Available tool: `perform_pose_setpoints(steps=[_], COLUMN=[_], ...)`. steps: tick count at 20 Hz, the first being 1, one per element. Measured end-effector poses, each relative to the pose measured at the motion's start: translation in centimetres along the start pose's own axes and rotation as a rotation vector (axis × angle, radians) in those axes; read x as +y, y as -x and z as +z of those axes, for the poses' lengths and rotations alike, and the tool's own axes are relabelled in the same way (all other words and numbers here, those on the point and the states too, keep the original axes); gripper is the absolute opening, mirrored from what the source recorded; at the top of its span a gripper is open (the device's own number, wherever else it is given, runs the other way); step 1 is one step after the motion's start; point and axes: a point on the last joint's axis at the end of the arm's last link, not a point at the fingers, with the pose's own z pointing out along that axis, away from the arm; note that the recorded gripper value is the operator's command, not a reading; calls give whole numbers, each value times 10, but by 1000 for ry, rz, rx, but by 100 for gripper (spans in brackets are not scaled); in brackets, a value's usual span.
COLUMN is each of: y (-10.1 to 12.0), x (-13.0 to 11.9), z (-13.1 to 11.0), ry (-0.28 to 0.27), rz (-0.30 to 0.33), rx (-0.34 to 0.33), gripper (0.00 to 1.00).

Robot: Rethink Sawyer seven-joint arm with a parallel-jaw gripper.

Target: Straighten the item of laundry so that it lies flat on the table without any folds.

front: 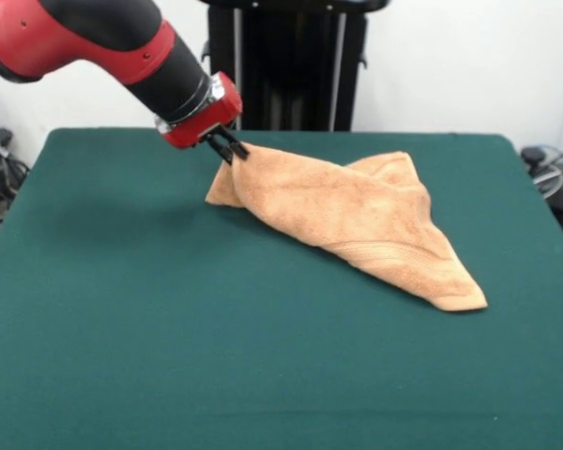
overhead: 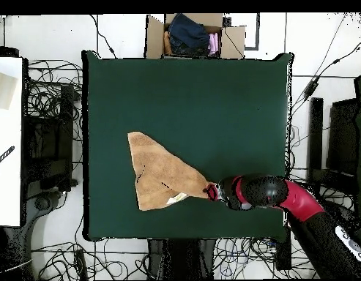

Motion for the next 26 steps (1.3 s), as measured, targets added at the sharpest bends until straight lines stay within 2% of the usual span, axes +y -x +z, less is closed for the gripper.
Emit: perform_pose_setpoints(steps=[12, 26], y=[-12, -12], x=[-13, -19], z=[-11, -15], ry=[17, 15], rz=[30, 37], rx=[6, 13], gripper=[0, 0])
